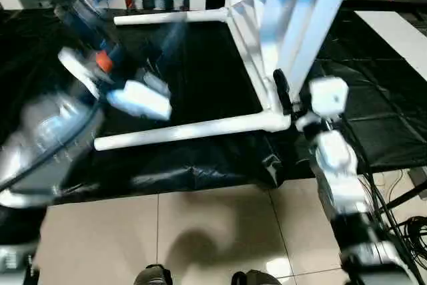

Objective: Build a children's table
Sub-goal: Flip table

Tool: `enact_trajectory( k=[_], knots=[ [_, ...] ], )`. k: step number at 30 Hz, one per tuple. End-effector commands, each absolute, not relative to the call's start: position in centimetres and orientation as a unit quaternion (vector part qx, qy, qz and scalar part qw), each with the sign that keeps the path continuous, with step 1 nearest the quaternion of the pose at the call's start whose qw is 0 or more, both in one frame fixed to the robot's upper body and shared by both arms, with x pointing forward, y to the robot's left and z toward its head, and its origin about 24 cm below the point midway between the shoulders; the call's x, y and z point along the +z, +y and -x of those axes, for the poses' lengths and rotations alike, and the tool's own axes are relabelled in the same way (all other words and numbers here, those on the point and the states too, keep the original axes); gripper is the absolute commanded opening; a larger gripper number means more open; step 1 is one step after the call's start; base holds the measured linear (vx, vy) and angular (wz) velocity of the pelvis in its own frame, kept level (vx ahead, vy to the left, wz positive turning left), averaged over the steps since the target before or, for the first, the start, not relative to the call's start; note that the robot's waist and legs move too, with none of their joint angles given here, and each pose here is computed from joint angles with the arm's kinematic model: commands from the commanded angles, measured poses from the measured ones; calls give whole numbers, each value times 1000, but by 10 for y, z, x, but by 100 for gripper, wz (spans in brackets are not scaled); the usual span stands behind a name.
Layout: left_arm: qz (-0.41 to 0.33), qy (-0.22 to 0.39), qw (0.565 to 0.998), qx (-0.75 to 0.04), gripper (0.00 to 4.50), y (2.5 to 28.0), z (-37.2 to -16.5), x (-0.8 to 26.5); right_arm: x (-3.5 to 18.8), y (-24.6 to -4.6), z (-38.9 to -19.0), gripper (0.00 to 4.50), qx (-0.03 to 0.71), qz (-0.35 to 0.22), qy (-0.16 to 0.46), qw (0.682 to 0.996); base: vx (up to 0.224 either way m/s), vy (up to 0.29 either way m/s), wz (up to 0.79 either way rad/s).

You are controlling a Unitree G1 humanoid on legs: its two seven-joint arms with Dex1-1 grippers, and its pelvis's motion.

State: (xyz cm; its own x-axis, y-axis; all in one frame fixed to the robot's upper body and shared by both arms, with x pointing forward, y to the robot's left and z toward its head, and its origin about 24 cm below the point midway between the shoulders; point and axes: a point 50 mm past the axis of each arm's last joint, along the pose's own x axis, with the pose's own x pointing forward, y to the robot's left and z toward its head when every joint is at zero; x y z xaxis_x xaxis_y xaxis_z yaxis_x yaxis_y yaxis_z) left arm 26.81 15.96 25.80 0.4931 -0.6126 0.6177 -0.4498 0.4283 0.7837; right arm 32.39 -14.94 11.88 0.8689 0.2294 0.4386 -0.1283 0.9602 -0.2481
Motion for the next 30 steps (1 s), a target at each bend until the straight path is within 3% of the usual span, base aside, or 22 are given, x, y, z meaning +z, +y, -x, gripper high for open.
enact_trajectory(
  k=[1,9,15,28,30],
  knots=[
    [-554,-493,669,-49,450,166,-274,262,130,-143,-310,339,118,131,-293,940,0,0,0],
    [-597,-438,673,-2,450,186,-300,271,137,-123,-285,339,216,123,-332,910,0,0,0],
    [-604,-417,679,19,450,194,-313,280,128,-100,-273,339,333,105,-291,890,0,0,0],
    [-567,-417,709,54,450,199,-322,301,131,-96,-271,339,351,99,-290,885,0,0,0],
    [-564,-419,710,52,422,198,-321,302,131,-95,-271,348,352,99,-289,885,0,0,0]
  ],
)
